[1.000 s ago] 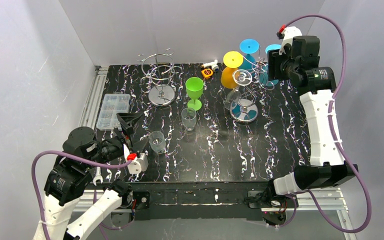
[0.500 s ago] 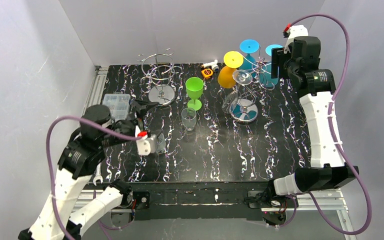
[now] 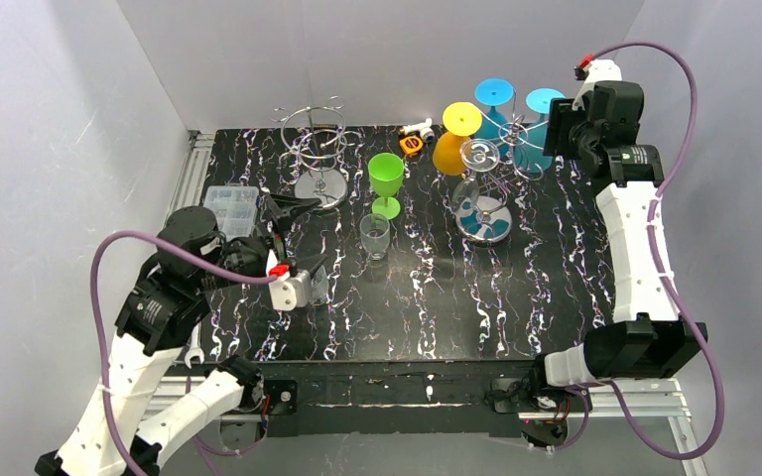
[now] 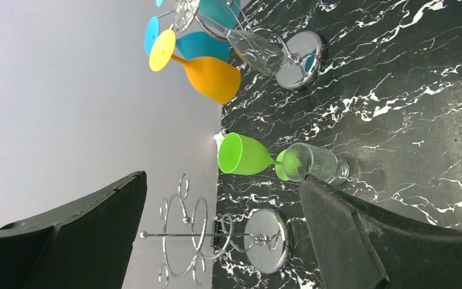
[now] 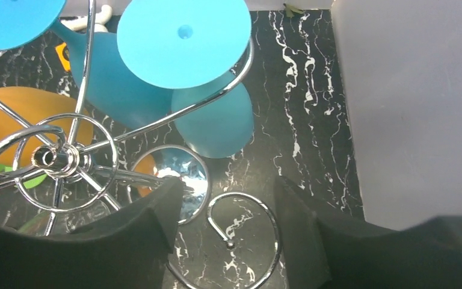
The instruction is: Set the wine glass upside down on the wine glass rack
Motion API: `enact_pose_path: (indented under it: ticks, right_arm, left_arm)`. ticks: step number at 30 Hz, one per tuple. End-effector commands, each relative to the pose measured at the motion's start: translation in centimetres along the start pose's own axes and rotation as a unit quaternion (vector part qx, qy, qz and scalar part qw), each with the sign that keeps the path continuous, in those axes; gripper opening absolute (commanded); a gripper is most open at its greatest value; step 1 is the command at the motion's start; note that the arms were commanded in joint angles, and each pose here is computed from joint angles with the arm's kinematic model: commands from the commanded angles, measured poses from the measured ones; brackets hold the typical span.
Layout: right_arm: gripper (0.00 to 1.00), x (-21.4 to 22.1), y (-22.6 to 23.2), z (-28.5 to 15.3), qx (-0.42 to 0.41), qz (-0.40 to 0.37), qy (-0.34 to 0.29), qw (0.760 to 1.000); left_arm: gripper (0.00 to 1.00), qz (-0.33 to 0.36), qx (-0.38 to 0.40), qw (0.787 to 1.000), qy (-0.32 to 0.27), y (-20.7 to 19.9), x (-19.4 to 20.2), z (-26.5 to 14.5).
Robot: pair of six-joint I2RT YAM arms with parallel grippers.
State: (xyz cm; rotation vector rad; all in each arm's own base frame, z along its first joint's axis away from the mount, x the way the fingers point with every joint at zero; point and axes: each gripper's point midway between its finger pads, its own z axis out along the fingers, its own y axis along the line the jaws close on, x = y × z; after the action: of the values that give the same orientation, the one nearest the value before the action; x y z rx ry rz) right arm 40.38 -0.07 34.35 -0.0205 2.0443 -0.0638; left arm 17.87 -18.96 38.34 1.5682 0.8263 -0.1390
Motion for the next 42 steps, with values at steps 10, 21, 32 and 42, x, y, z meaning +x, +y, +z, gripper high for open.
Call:
enact_pose_path:
  ticks: [10, 21, 32, 42]
  right_arm:
    - [0.40, 2.9, 1.5, -3.9, -0.017, 0.126, 0.020, 0.992]
    - [0.45, 5.2, 2.4, -6.6, -0.027, 0.199, 0.021, 0.979]
    - [0.72, 2.7, 3.4, -8.8, -0.061, 0.222, -0.003, 0.973]
    - [0.92, 2.6, 0.2, -14.5, 0.009, 0.195, -0.036, 0.980]
  left_arm:
    - [0.98, 0.009, 0.001, 1.000, -0.021, -0.3, -1.0, -0.3]
    - [0.98, -0.009, 0.017, 0.999, -0.028, 0.4, -0.4, 1.7]
    - [0.98, -0.081, 0.009, 0.996, 0.020, 0.4, 1.8, 2.4]
    - [0.98, -0.215, -0.029, 0.970, 0.113, 1.0, 6.0, 3.4]
